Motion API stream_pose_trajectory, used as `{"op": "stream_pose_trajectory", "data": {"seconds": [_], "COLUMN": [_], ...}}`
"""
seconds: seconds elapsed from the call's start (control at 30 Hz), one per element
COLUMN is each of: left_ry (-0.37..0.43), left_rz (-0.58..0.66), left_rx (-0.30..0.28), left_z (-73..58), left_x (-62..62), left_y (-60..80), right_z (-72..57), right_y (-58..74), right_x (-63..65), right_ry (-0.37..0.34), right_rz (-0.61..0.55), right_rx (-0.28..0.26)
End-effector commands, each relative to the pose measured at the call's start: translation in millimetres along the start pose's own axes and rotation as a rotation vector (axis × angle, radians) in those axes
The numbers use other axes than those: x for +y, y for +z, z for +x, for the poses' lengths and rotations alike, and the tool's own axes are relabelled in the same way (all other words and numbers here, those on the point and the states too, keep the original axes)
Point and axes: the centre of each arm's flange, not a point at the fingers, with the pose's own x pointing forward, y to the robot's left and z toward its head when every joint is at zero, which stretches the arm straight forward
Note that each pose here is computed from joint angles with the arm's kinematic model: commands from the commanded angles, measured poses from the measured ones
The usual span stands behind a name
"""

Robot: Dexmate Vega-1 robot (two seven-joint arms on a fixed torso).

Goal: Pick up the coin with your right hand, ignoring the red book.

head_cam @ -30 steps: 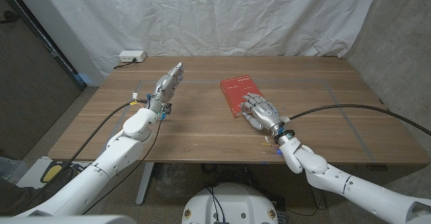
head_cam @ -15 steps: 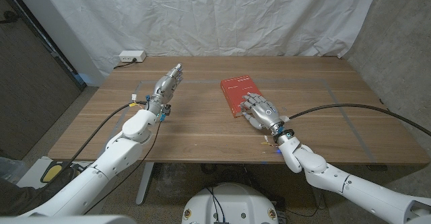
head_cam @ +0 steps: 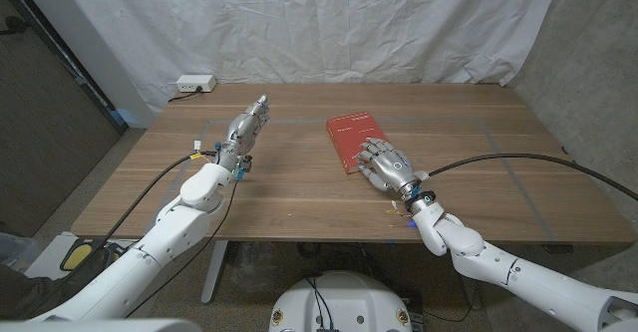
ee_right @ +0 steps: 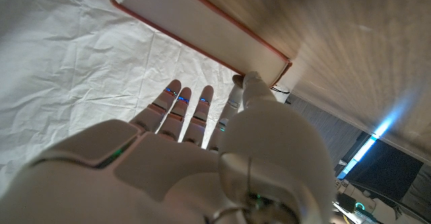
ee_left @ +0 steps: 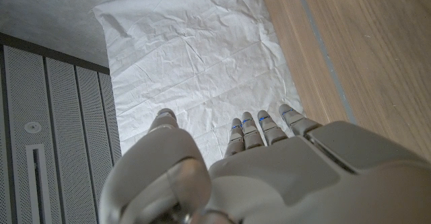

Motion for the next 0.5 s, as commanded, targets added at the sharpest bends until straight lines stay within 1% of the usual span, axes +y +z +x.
{"op": "stream_pose_trajectory", "data": {"seconds": [0.03, 0.5], "left_ry": [-0.011, -0.016], "left_rz": [-0.003, 0.004], "left_rx": [-0.002, -0.005], "left_z": [2.3, 6.0], "left_x": [-1.1, -0.4], "left_y": [-0.1, 4.0], "right_z": [-1.0, 4.3], "right_y": [-4.3, -4.8], "right_x": [-1.4, -12.0], "right_ry": [-0.002, -0.014], "right_rz": [-0.006, -0.020], "right_rx": [-0.006, -0.019]}}
